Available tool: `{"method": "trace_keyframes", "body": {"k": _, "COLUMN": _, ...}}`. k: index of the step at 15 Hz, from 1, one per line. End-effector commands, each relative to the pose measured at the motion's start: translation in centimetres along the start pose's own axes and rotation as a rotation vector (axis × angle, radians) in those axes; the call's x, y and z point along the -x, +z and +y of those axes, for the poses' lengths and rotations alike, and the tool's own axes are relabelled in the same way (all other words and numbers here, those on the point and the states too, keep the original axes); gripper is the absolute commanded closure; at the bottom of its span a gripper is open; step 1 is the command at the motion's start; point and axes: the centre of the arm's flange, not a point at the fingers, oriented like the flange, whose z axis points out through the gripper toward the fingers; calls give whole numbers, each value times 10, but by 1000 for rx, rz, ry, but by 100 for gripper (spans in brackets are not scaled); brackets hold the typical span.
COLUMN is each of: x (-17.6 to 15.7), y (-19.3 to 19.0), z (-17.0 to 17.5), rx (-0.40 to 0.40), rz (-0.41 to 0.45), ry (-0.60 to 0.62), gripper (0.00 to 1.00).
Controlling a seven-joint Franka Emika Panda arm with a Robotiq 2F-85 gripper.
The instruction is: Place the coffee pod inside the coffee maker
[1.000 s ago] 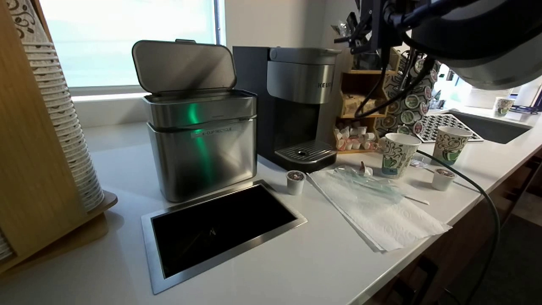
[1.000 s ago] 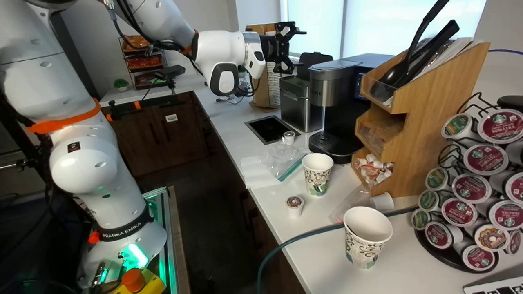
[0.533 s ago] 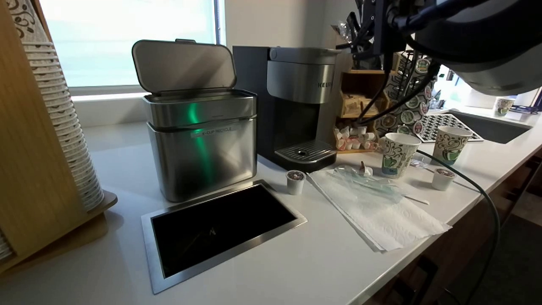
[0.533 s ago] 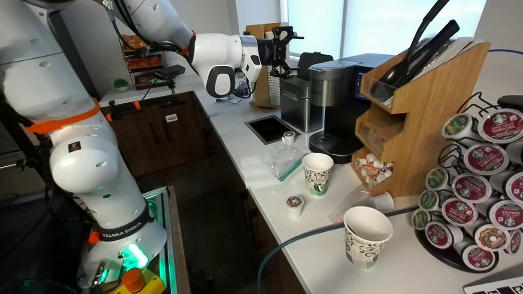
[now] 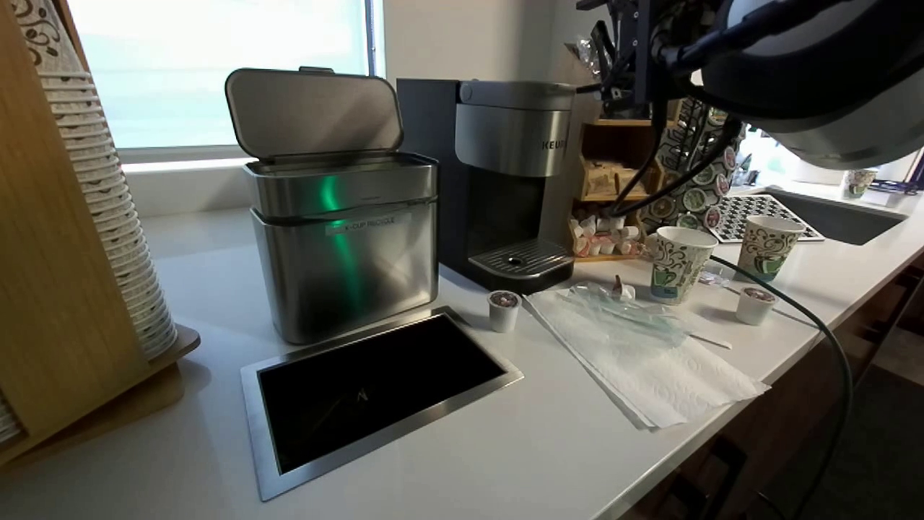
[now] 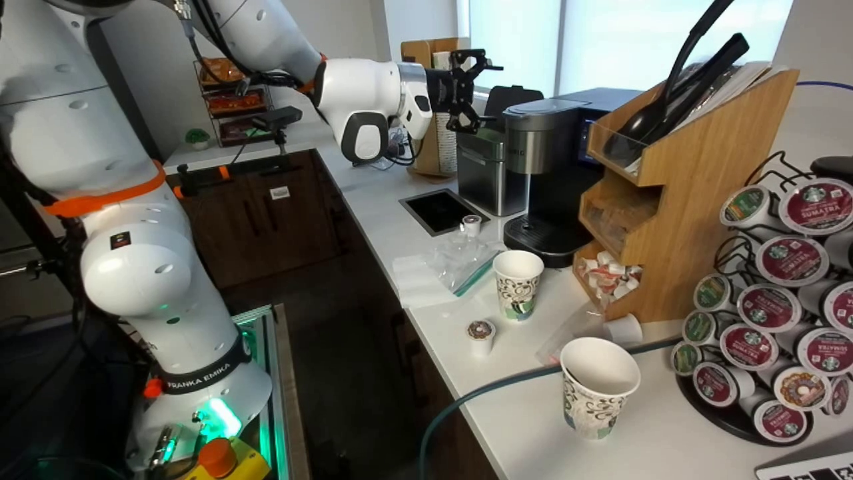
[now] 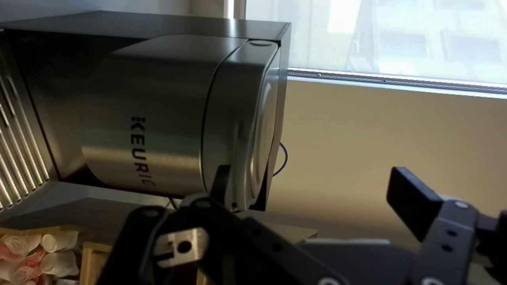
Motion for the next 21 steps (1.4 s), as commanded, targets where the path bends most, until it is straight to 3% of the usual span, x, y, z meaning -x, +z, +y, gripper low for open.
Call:
{"method": "trace_keyframes", "body": {"k": 1, "x": -3, "y": 17, "z": 3, "rx": 8, "rz": 25, "ry": 8, "gripper": 0}}
{"method": "trace_keyframes", "body": {"k": 10, "x": 8, "y": 51, "z": 1, "rx": -6, "rz": 23, "ry": 26, "gripper": 0}}
{"method": "trace_keyframes", "body": {"k": 13, "x": 11, "y": 45, "z": -7, "rx": -35, "rz": 14, "ry": 31, "gripper": 0}}
{"method": "trace_keyframes", "body": {"k": 18, "x": 14, "y": 35, "z": -50, "rx": -148, "rz": 7, "ry": 47, "gripper": 0}}
{"method": "trace_keyframes", "body": {"k": 21, "x": 12, "y": 52, "z": -97, "rx": -218, "rz": 39, "ry": 85, "gripper": 0}}
